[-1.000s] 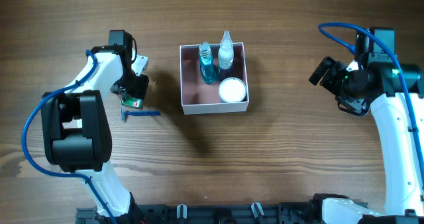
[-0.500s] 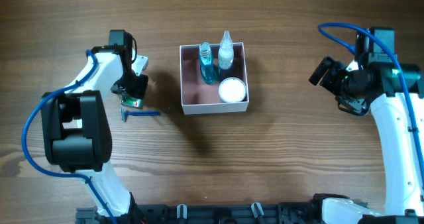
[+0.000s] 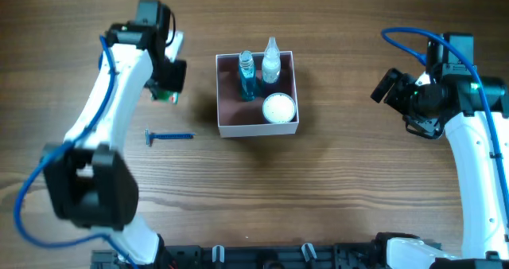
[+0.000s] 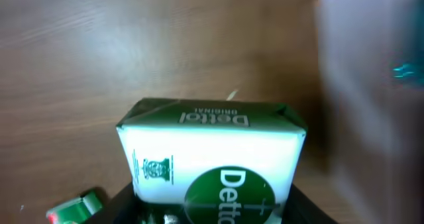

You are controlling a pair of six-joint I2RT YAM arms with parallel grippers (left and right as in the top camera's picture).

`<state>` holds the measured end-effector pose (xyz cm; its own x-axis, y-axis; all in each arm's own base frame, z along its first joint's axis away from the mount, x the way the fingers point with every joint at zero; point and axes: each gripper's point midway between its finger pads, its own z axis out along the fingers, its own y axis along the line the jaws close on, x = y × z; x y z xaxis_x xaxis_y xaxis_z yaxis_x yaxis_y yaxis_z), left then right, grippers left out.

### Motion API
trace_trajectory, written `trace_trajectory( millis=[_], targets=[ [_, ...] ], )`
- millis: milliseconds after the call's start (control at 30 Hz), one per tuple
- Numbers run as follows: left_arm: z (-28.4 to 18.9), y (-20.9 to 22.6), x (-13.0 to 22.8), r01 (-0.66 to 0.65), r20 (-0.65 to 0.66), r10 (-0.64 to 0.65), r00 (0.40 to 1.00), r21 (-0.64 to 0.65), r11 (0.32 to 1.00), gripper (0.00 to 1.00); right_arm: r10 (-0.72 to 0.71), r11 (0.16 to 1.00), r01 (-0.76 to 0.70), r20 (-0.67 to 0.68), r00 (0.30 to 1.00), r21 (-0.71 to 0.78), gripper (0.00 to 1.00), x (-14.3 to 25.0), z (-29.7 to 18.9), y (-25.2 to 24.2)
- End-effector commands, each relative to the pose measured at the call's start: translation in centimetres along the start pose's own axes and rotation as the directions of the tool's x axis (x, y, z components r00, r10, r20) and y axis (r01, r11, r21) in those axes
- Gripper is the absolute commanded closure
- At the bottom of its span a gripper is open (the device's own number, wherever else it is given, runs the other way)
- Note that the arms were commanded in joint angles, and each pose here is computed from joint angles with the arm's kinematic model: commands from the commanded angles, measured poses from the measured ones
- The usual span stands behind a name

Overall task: Pack container
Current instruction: 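Carry the Dettol soap with the left gripper into the box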

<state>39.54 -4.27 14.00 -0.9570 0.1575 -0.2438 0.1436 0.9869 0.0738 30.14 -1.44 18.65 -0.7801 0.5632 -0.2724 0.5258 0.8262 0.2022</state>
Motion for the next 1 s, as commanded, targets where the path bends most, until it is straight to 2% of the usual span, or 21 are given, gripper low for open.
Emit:
trace_trajectory(
  millis=[0,100,200,367,567,967],
  targets=[
    [-5.7,-4.3,-1.1,0.166,0.109,-0.183,0.977,0.149,0.975,0.96,-0.007,1.000,0.007,-0.014,1.000,-0.006,0.00,0.2,0.2,0.0],
    [-6.5,-7.2,-0.4,0.253,0.052,-0.274,0.960,0.248,0.935,0.96,-0.007,1.000,0.007,-0.013,1.000,-0.006,0.00,0.2,0.2,0.0],
    [-5.4,-8.9,1.0,0.283,-0.023,-0.286,0.958,0.240,0.929,0.96,-0.007,1.000,0.007,-0.013,1.000,-0.006,0.00,0.2,0.2,0.0],
    [-3.1,-12.7,2.5,0.213,-0.090,-0.196,0.976,0.251,0.944,0.96,-0.007,1.000,0.007,-0.013,1.000,-0.006,0.00,0.2,0.2,0.0],
    [-1.9,-16.1,2.6,0.132,-0.073,-0.117,0.990,0.269,0.954,0.96,-0.007,1.000,0.007,-0.017,1.000,-0.008,0.00,0.3,0.2,0.1],
    [0.9,-15.5,2.7,0.127,-0.101,-0.109,0.989,0.185,0.974,0.96,-0.007,1.000,0.007,-0.017,1.000,-0.008,0.00,0.3,0.2,0.1]
  ],
)
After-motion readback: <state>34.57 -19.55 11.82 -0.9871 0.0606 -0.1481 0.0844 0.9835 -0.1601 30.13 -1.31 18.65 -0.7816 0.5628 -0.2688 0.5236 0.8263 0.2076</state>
